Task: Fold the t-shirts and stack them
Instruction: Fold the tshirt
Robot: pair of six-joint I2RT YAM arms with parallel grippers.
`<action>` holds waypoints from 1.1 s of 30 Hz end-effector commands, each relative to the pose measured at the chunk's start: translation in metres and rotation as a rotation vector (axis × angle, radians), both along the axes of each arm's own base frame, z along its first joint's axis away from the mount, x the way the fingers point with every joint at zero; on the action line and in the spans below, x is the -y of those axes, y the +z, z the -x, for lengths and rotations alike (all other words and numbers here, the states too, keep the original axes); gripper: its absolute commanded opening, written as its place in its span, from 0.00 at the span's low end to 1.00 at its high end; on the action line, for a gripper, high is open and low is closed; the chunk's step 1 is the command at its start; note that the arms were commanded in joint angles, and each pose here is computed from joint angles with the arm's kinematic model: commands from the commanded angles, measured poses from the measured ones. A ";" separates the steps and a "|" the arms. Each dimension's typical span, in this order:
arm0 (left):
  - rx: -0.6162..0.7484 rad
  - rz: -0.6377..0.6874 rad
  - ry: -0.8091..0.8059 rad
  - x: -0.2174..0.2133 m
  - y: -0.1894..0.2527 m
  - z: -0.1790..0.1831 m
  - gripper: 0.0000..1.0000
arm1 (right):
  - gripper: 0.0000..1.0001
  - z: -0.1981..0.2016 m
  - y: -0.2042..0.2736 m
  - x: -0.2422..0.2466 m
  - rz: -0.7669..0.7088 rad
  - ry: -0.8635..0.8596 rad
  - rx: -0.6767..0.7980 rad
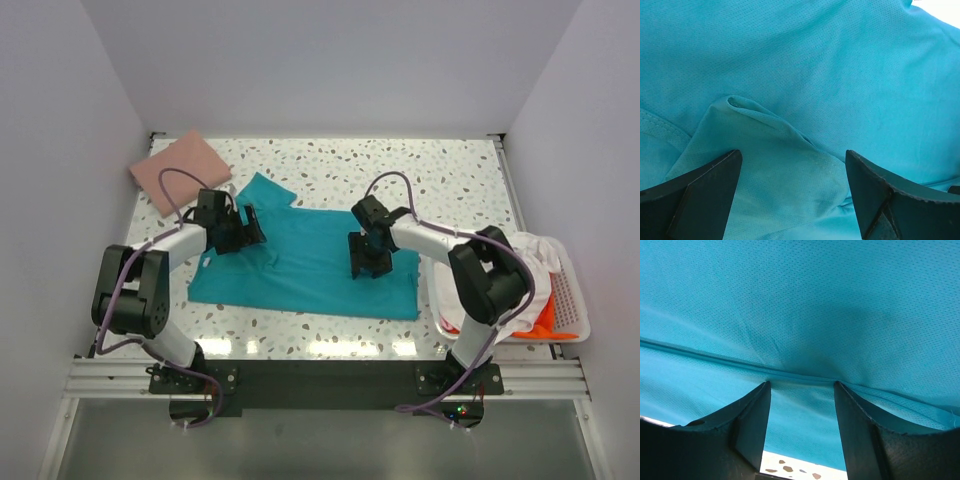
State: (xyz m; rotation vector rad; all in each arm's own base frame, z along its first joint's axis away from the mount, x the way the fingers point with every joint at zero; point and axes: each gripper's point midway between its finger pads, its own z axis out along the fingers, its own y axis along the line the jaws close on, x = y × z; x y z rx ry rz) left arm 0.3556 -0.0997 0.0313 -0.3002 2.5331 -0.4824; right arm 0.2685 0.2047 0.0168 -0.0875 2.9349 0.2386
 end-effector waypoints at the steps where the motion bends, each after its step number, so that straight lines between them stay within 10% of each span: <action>1: -0.076 -0.065 0.030 -0.018 -0.013 0.028 0.90 | 0.57 0.034 -0.022 0.010 0.051 0.009 -0.092; 18: -0.166 -0.157 0.099 -0.043 -0.009 0.086 0.91 | 0.58 0.067 -0.014 -0.005 0.060 0.081 -0.084; 33: 0.088 -0.109 0.126 -0.031 0.078 -0.012 0.92 | 0.63 -0.030 0.094 -0.020 0.011 0.020 0.254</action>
